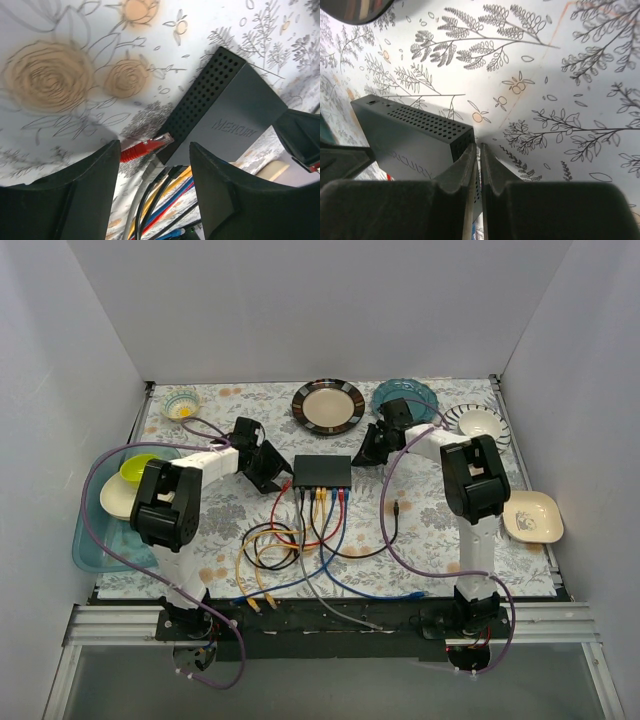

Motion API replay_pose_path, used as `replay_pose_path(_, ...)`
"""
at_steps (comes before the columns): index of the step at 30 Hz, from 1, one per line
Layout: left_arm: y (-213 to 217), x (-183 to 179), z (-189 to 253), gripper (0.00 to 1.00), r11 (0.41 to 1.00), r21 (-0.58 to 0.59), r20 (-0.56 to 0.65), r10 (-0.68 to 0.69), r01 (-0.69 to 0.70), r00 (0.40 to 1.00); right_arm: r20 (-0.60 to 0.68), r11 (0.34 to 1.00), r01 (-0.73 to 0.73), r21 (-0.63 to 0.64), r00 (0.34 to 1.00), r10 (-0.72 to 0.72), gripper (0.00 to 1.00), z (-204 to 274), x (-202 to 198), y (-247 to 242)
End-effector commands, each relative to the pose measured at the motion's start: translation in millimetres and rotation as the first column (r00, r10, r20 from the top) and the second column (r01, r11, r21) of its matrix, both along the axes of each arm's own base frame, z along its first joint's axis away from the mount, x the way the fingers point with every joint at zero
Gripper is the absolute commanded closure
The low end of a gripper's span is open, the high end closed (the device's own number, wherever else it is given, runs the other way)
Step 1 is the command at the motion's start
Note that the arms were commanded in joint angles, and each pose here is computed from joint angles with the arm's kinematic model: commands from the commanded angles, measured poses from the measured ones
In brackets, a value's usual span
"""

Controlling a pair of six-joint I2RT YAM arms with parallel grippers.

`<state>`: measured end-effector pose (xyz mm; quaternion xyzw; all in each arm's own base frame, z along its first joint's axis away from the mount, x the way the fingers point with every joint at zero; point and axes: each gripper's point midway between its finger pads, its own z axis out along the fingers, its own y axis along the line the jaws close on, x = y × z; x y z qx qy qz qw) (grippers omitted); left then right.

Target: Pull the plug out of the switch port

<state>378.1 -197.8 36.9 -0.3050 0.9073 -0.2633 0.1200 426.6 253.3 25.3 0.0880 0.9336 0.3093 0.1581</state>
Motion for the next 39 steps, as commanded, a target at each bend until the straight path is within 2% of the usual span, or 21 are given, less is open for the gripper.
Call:
replay_pose_path(1, 23.5, -1.6, 25.4, 0.42, 0.995, 0.088, 0.038, 0.043, -0.046, 0.998, -0.018, 0.997, 0.037, -0.068, 0.999, -0.038, 0.84, 2.4, -3.8, -19.4)
replay_pose_path(4, 45.4, 9.1, 46.3, 0.38, 0.982, 0.136, 0.089, 0.123, -0.134, 0.988, 0.073, 0.991, 0.098, -0.093, 0.993, -0.091, 0.82, 35.1, -8.5, -40.2)
replay_pose_path(5, 55.3, 13.4, 51.3, 0.37, 0.969, 0.169, 0.110, 0.165, -0.182, 0.980, 0.107, 0.987, 0.118, -0.105, 0.989, -0.107, 0.77, 45.7, -19.7, -49.1)
replay_pose_path(7, 60.3, 22.6, 76.6, 0.29, 0.962, 0.159, 0.183, 0.193, -0.223, 0.964, 0.124, 0.988, 0.122, -0.099, 0.986, -0.109, 0.70, 52.0, -36.8, -54.1)
replay_pose_path(8, 65.3, 28.1, 82.8, 0.25, 0.953, 0.172, 0.218, 0.210, -0.249, 0.953, 0.154, 0.991, 0.115, -0.068, 0.983, -0.103, 0.58, 59.2, -52.2, -54.8)
replay_pose_path(9, 63.3, 37.3, 95.5, 0.21, 0.956, 0.159, 0.262, 0.202, -0.248, 0.944, 0.159, 0.993, 0.111, -0.047, 0.982, -0.102, 0.50, 60.7, -62.0, -54.0)
replay_pose_path(10, 63.8, 40.9, 100.2, 0.02, 0.954, 0.158, 0.268, 0.208, -0.256, 0.941, 0.176, 0.995, 0.092, -0.026, 0.981, -0.086, 0.43, 64.3, -70.5, -49.2)
replay_pose_path(11, 62.4, 44.1, 96.9, 0.02, 0.954, 0.159, 0.255, 0.210, -0.255, 0.944, 0.221, 0.998, 0.067, 0.019, 0.973, -0.069, 0.30, 80.2, -76.1, -43.6)
replay_pose_path(15, 37.8, 59.3, 105.4, 0.02, 0.980, 0.052, 0.265, 0.172, -0.192, 0.949, 0.221, 0.998, -0.043, 0.048, 0.975, 0.032, 0.13, 78.8, -111.2, -29.9)
replay_pose_path(16, 28.3, 58.3, 106.6, 0.02, 0.986, 0.001, 0.256, 0.162, -0.168, 0.953, 0.229, 0.996, -0.079, 0.049, 0.971, 0.066, 0.12, 79.4, -118.5, -23.9)
replay_pose_path(19, -5.9, 66.3, 124.1, 0.02, 0.990, -0.139, 0.328, 0.075, -0.030, 0.942, 0.261, 0.985, -0.133, 0.106, 0.960, 0.102, 0.12, 88.4, -130.7, -13.0)
replay_pose_path(24, -49.0, 69.9, 136.5, 0.13, 0.970, -0.159, 0.416, -0.101, 0.181, 0.904, 0.322, 0.975, -0.125, 0.181, 0.945, 0.062, 0.13, 98.1, -134.5, -8.4)
replay_pose_path(26, -58.6, 68.2, 131.8, 0.16, 0.959, -0.153, 0.424, -0.155, 0.240, 0.892, 0.338, 0.974, -0.109, 0.198, 0.941, 0.037, 0.17, 97.3, -131.6, -8.1)
replay_pose_path(30, -68.2, 59.3, 114.8, 0.29, 0.932, -0.183, 0.404, -0.219, 0.314, 0.888, 0.324, 0.964, -0.160, 0.212, 0.942, 0.085, 0.22, 94.2, -125.7, 2.9)
replay_pose_path(31, -70.7, 56.1, 111.8, 0.36, 0.922, -0.197, 0.400, -0.234, 0.333, 0.886, 0.277, 0.967, -0.160, 0.198, 0.956, 0.101, 0.23, 86.7, -129.5, 2.2)
replay_pose_path(34, -76.7, 40.7, 93.1, 0.44, 0.908, -0.237, 0.359, -0.249, 0.346, 0.899, 0.257, 0.974, -0.142, 0.178, 0.962, 0.094, 0.25, 80.5, -123.7, 1.6)
replay_pose_path(37, -85.3, 25.3, 77.1, 0.48, 0.897, -0.280, 0.310, -0.252, 0.341, 0.917, 0.255, 0.978, -0.114, 0.174, 0.965, 0.067, 0.28, 77.0, -127.0, -3.2)
replay_pose_path(39, -90.3, 23.8, 79.7, 0.49, 0.895, -0.270, 0.332, -0.259, 0.355, 0.907, 0.250, 0.979, -0.115, 0.170, 0.966, 0.070, 0.30, 72.2, -131.6, -5.3)
